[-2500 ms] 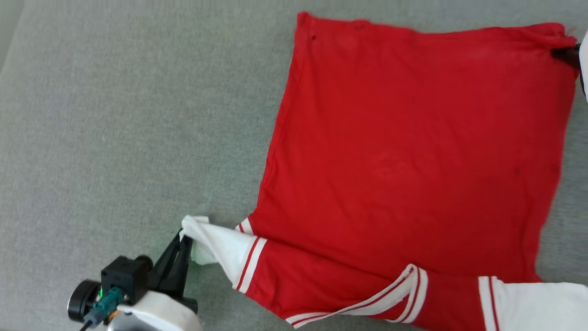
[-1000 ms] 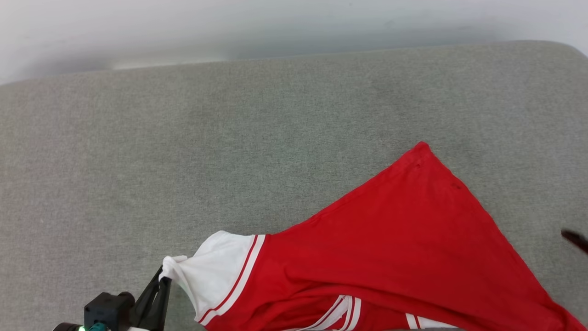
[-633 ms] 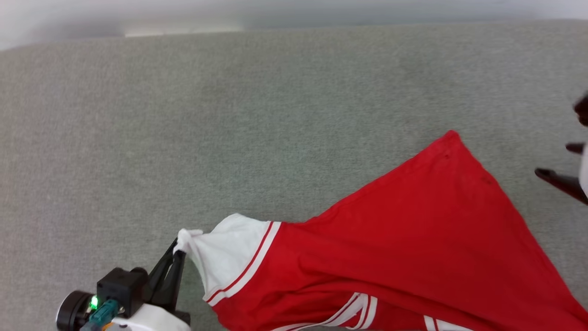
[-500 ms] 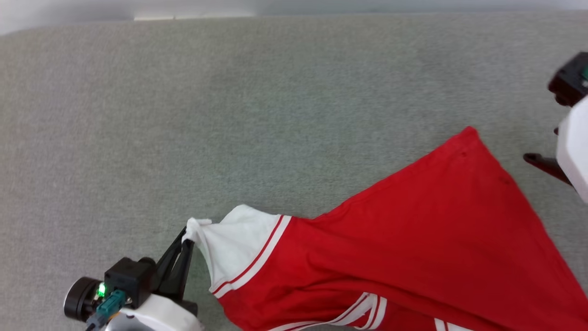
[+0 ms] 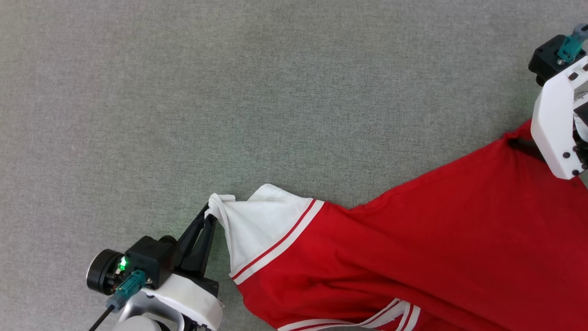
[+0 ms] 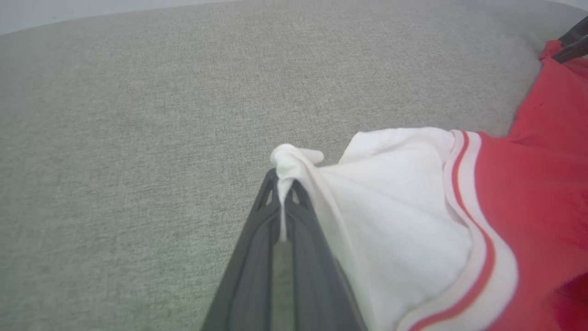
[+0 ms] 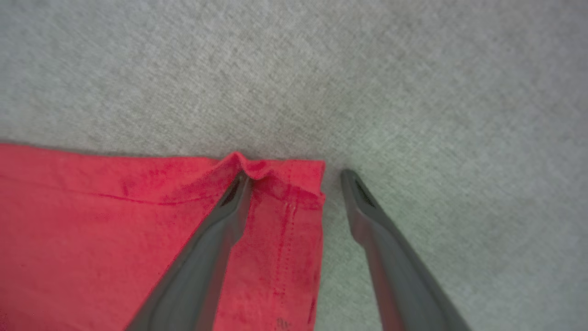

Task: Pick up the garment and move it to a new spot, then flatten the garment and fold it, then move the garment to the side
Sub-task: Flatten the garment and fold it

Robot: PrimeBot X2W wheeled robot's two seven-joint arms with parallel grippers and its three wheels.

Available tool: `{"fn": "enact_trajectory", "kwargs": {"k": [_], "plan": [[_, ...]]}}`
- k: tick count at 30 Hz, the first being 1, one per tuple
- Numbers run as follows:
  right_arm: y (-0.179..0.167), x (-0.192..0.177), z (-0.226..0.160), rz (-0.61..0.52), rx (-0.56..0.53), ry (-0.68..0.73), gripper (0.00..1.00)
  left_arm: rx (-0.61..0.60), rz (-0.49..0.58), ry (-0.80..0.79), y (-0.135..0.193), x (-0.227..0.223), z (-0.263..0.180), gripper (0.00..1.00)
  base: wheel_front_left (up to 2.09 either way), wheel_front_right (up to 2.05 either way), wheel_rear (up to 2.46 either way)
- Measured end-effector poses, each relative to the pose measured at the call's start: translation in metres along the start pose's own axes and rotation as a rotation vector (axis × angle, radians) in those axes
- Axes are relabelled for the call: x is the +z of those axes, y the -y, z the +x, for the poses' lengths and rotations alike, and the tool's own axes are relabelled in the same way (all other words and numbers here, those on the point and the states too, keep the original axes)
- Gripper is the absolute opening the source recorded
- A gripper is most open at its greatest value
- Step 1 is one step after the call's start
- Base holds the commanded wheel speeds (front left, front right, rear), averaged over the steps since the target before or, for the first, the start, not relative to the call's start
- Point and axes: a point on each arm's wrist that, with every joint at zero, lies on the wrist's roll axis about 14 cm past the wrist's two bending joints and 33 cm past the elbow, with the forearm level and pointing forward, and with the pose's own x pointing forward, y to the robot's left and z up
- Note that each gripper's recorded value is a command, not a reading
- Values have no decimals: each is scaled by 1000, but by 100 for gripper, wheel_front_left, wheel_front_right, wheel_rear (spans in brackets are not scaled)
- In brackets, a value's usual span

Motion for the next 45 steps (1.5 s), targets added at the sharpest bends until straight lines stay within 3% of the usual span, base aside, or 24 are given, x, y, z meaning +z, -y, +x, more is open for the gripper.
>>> {"fn": "enact_trajectory", "kwargs": {"k": [2,3,4,12,18,25,33,45], "plan": [[-3,-3,7,-12,10,-12,100,5,-2,-8,-1,-3,0,0,0,0,0],[-4,-4,8,-10,13,-12,38,7,-2,-11,-2,-4,0,0,0,0,0],[-5,-4,8,-11,13,-7,0,6,-2,-11,-2,-5,0,0,0,0,0],[-16,12,-19,-3,9,186,0,-1,11,42,0,11,-6,0,0,0,0],[-10,41,-79,-38,-71,431,0,-27,54,139,2,44,-14,0,0,0,0],[9,74,-173,-43,-193,765,0,-95,126,352,14,131,-3,0,0,0,0],[38,102,-255,-60,-350,1014,0,-199,274,577,39,242,23,0,0,0,0],[83,180,-317,-92,-524,1236,0,-234,422,750,51,359,84,0,0,0,0]]}}
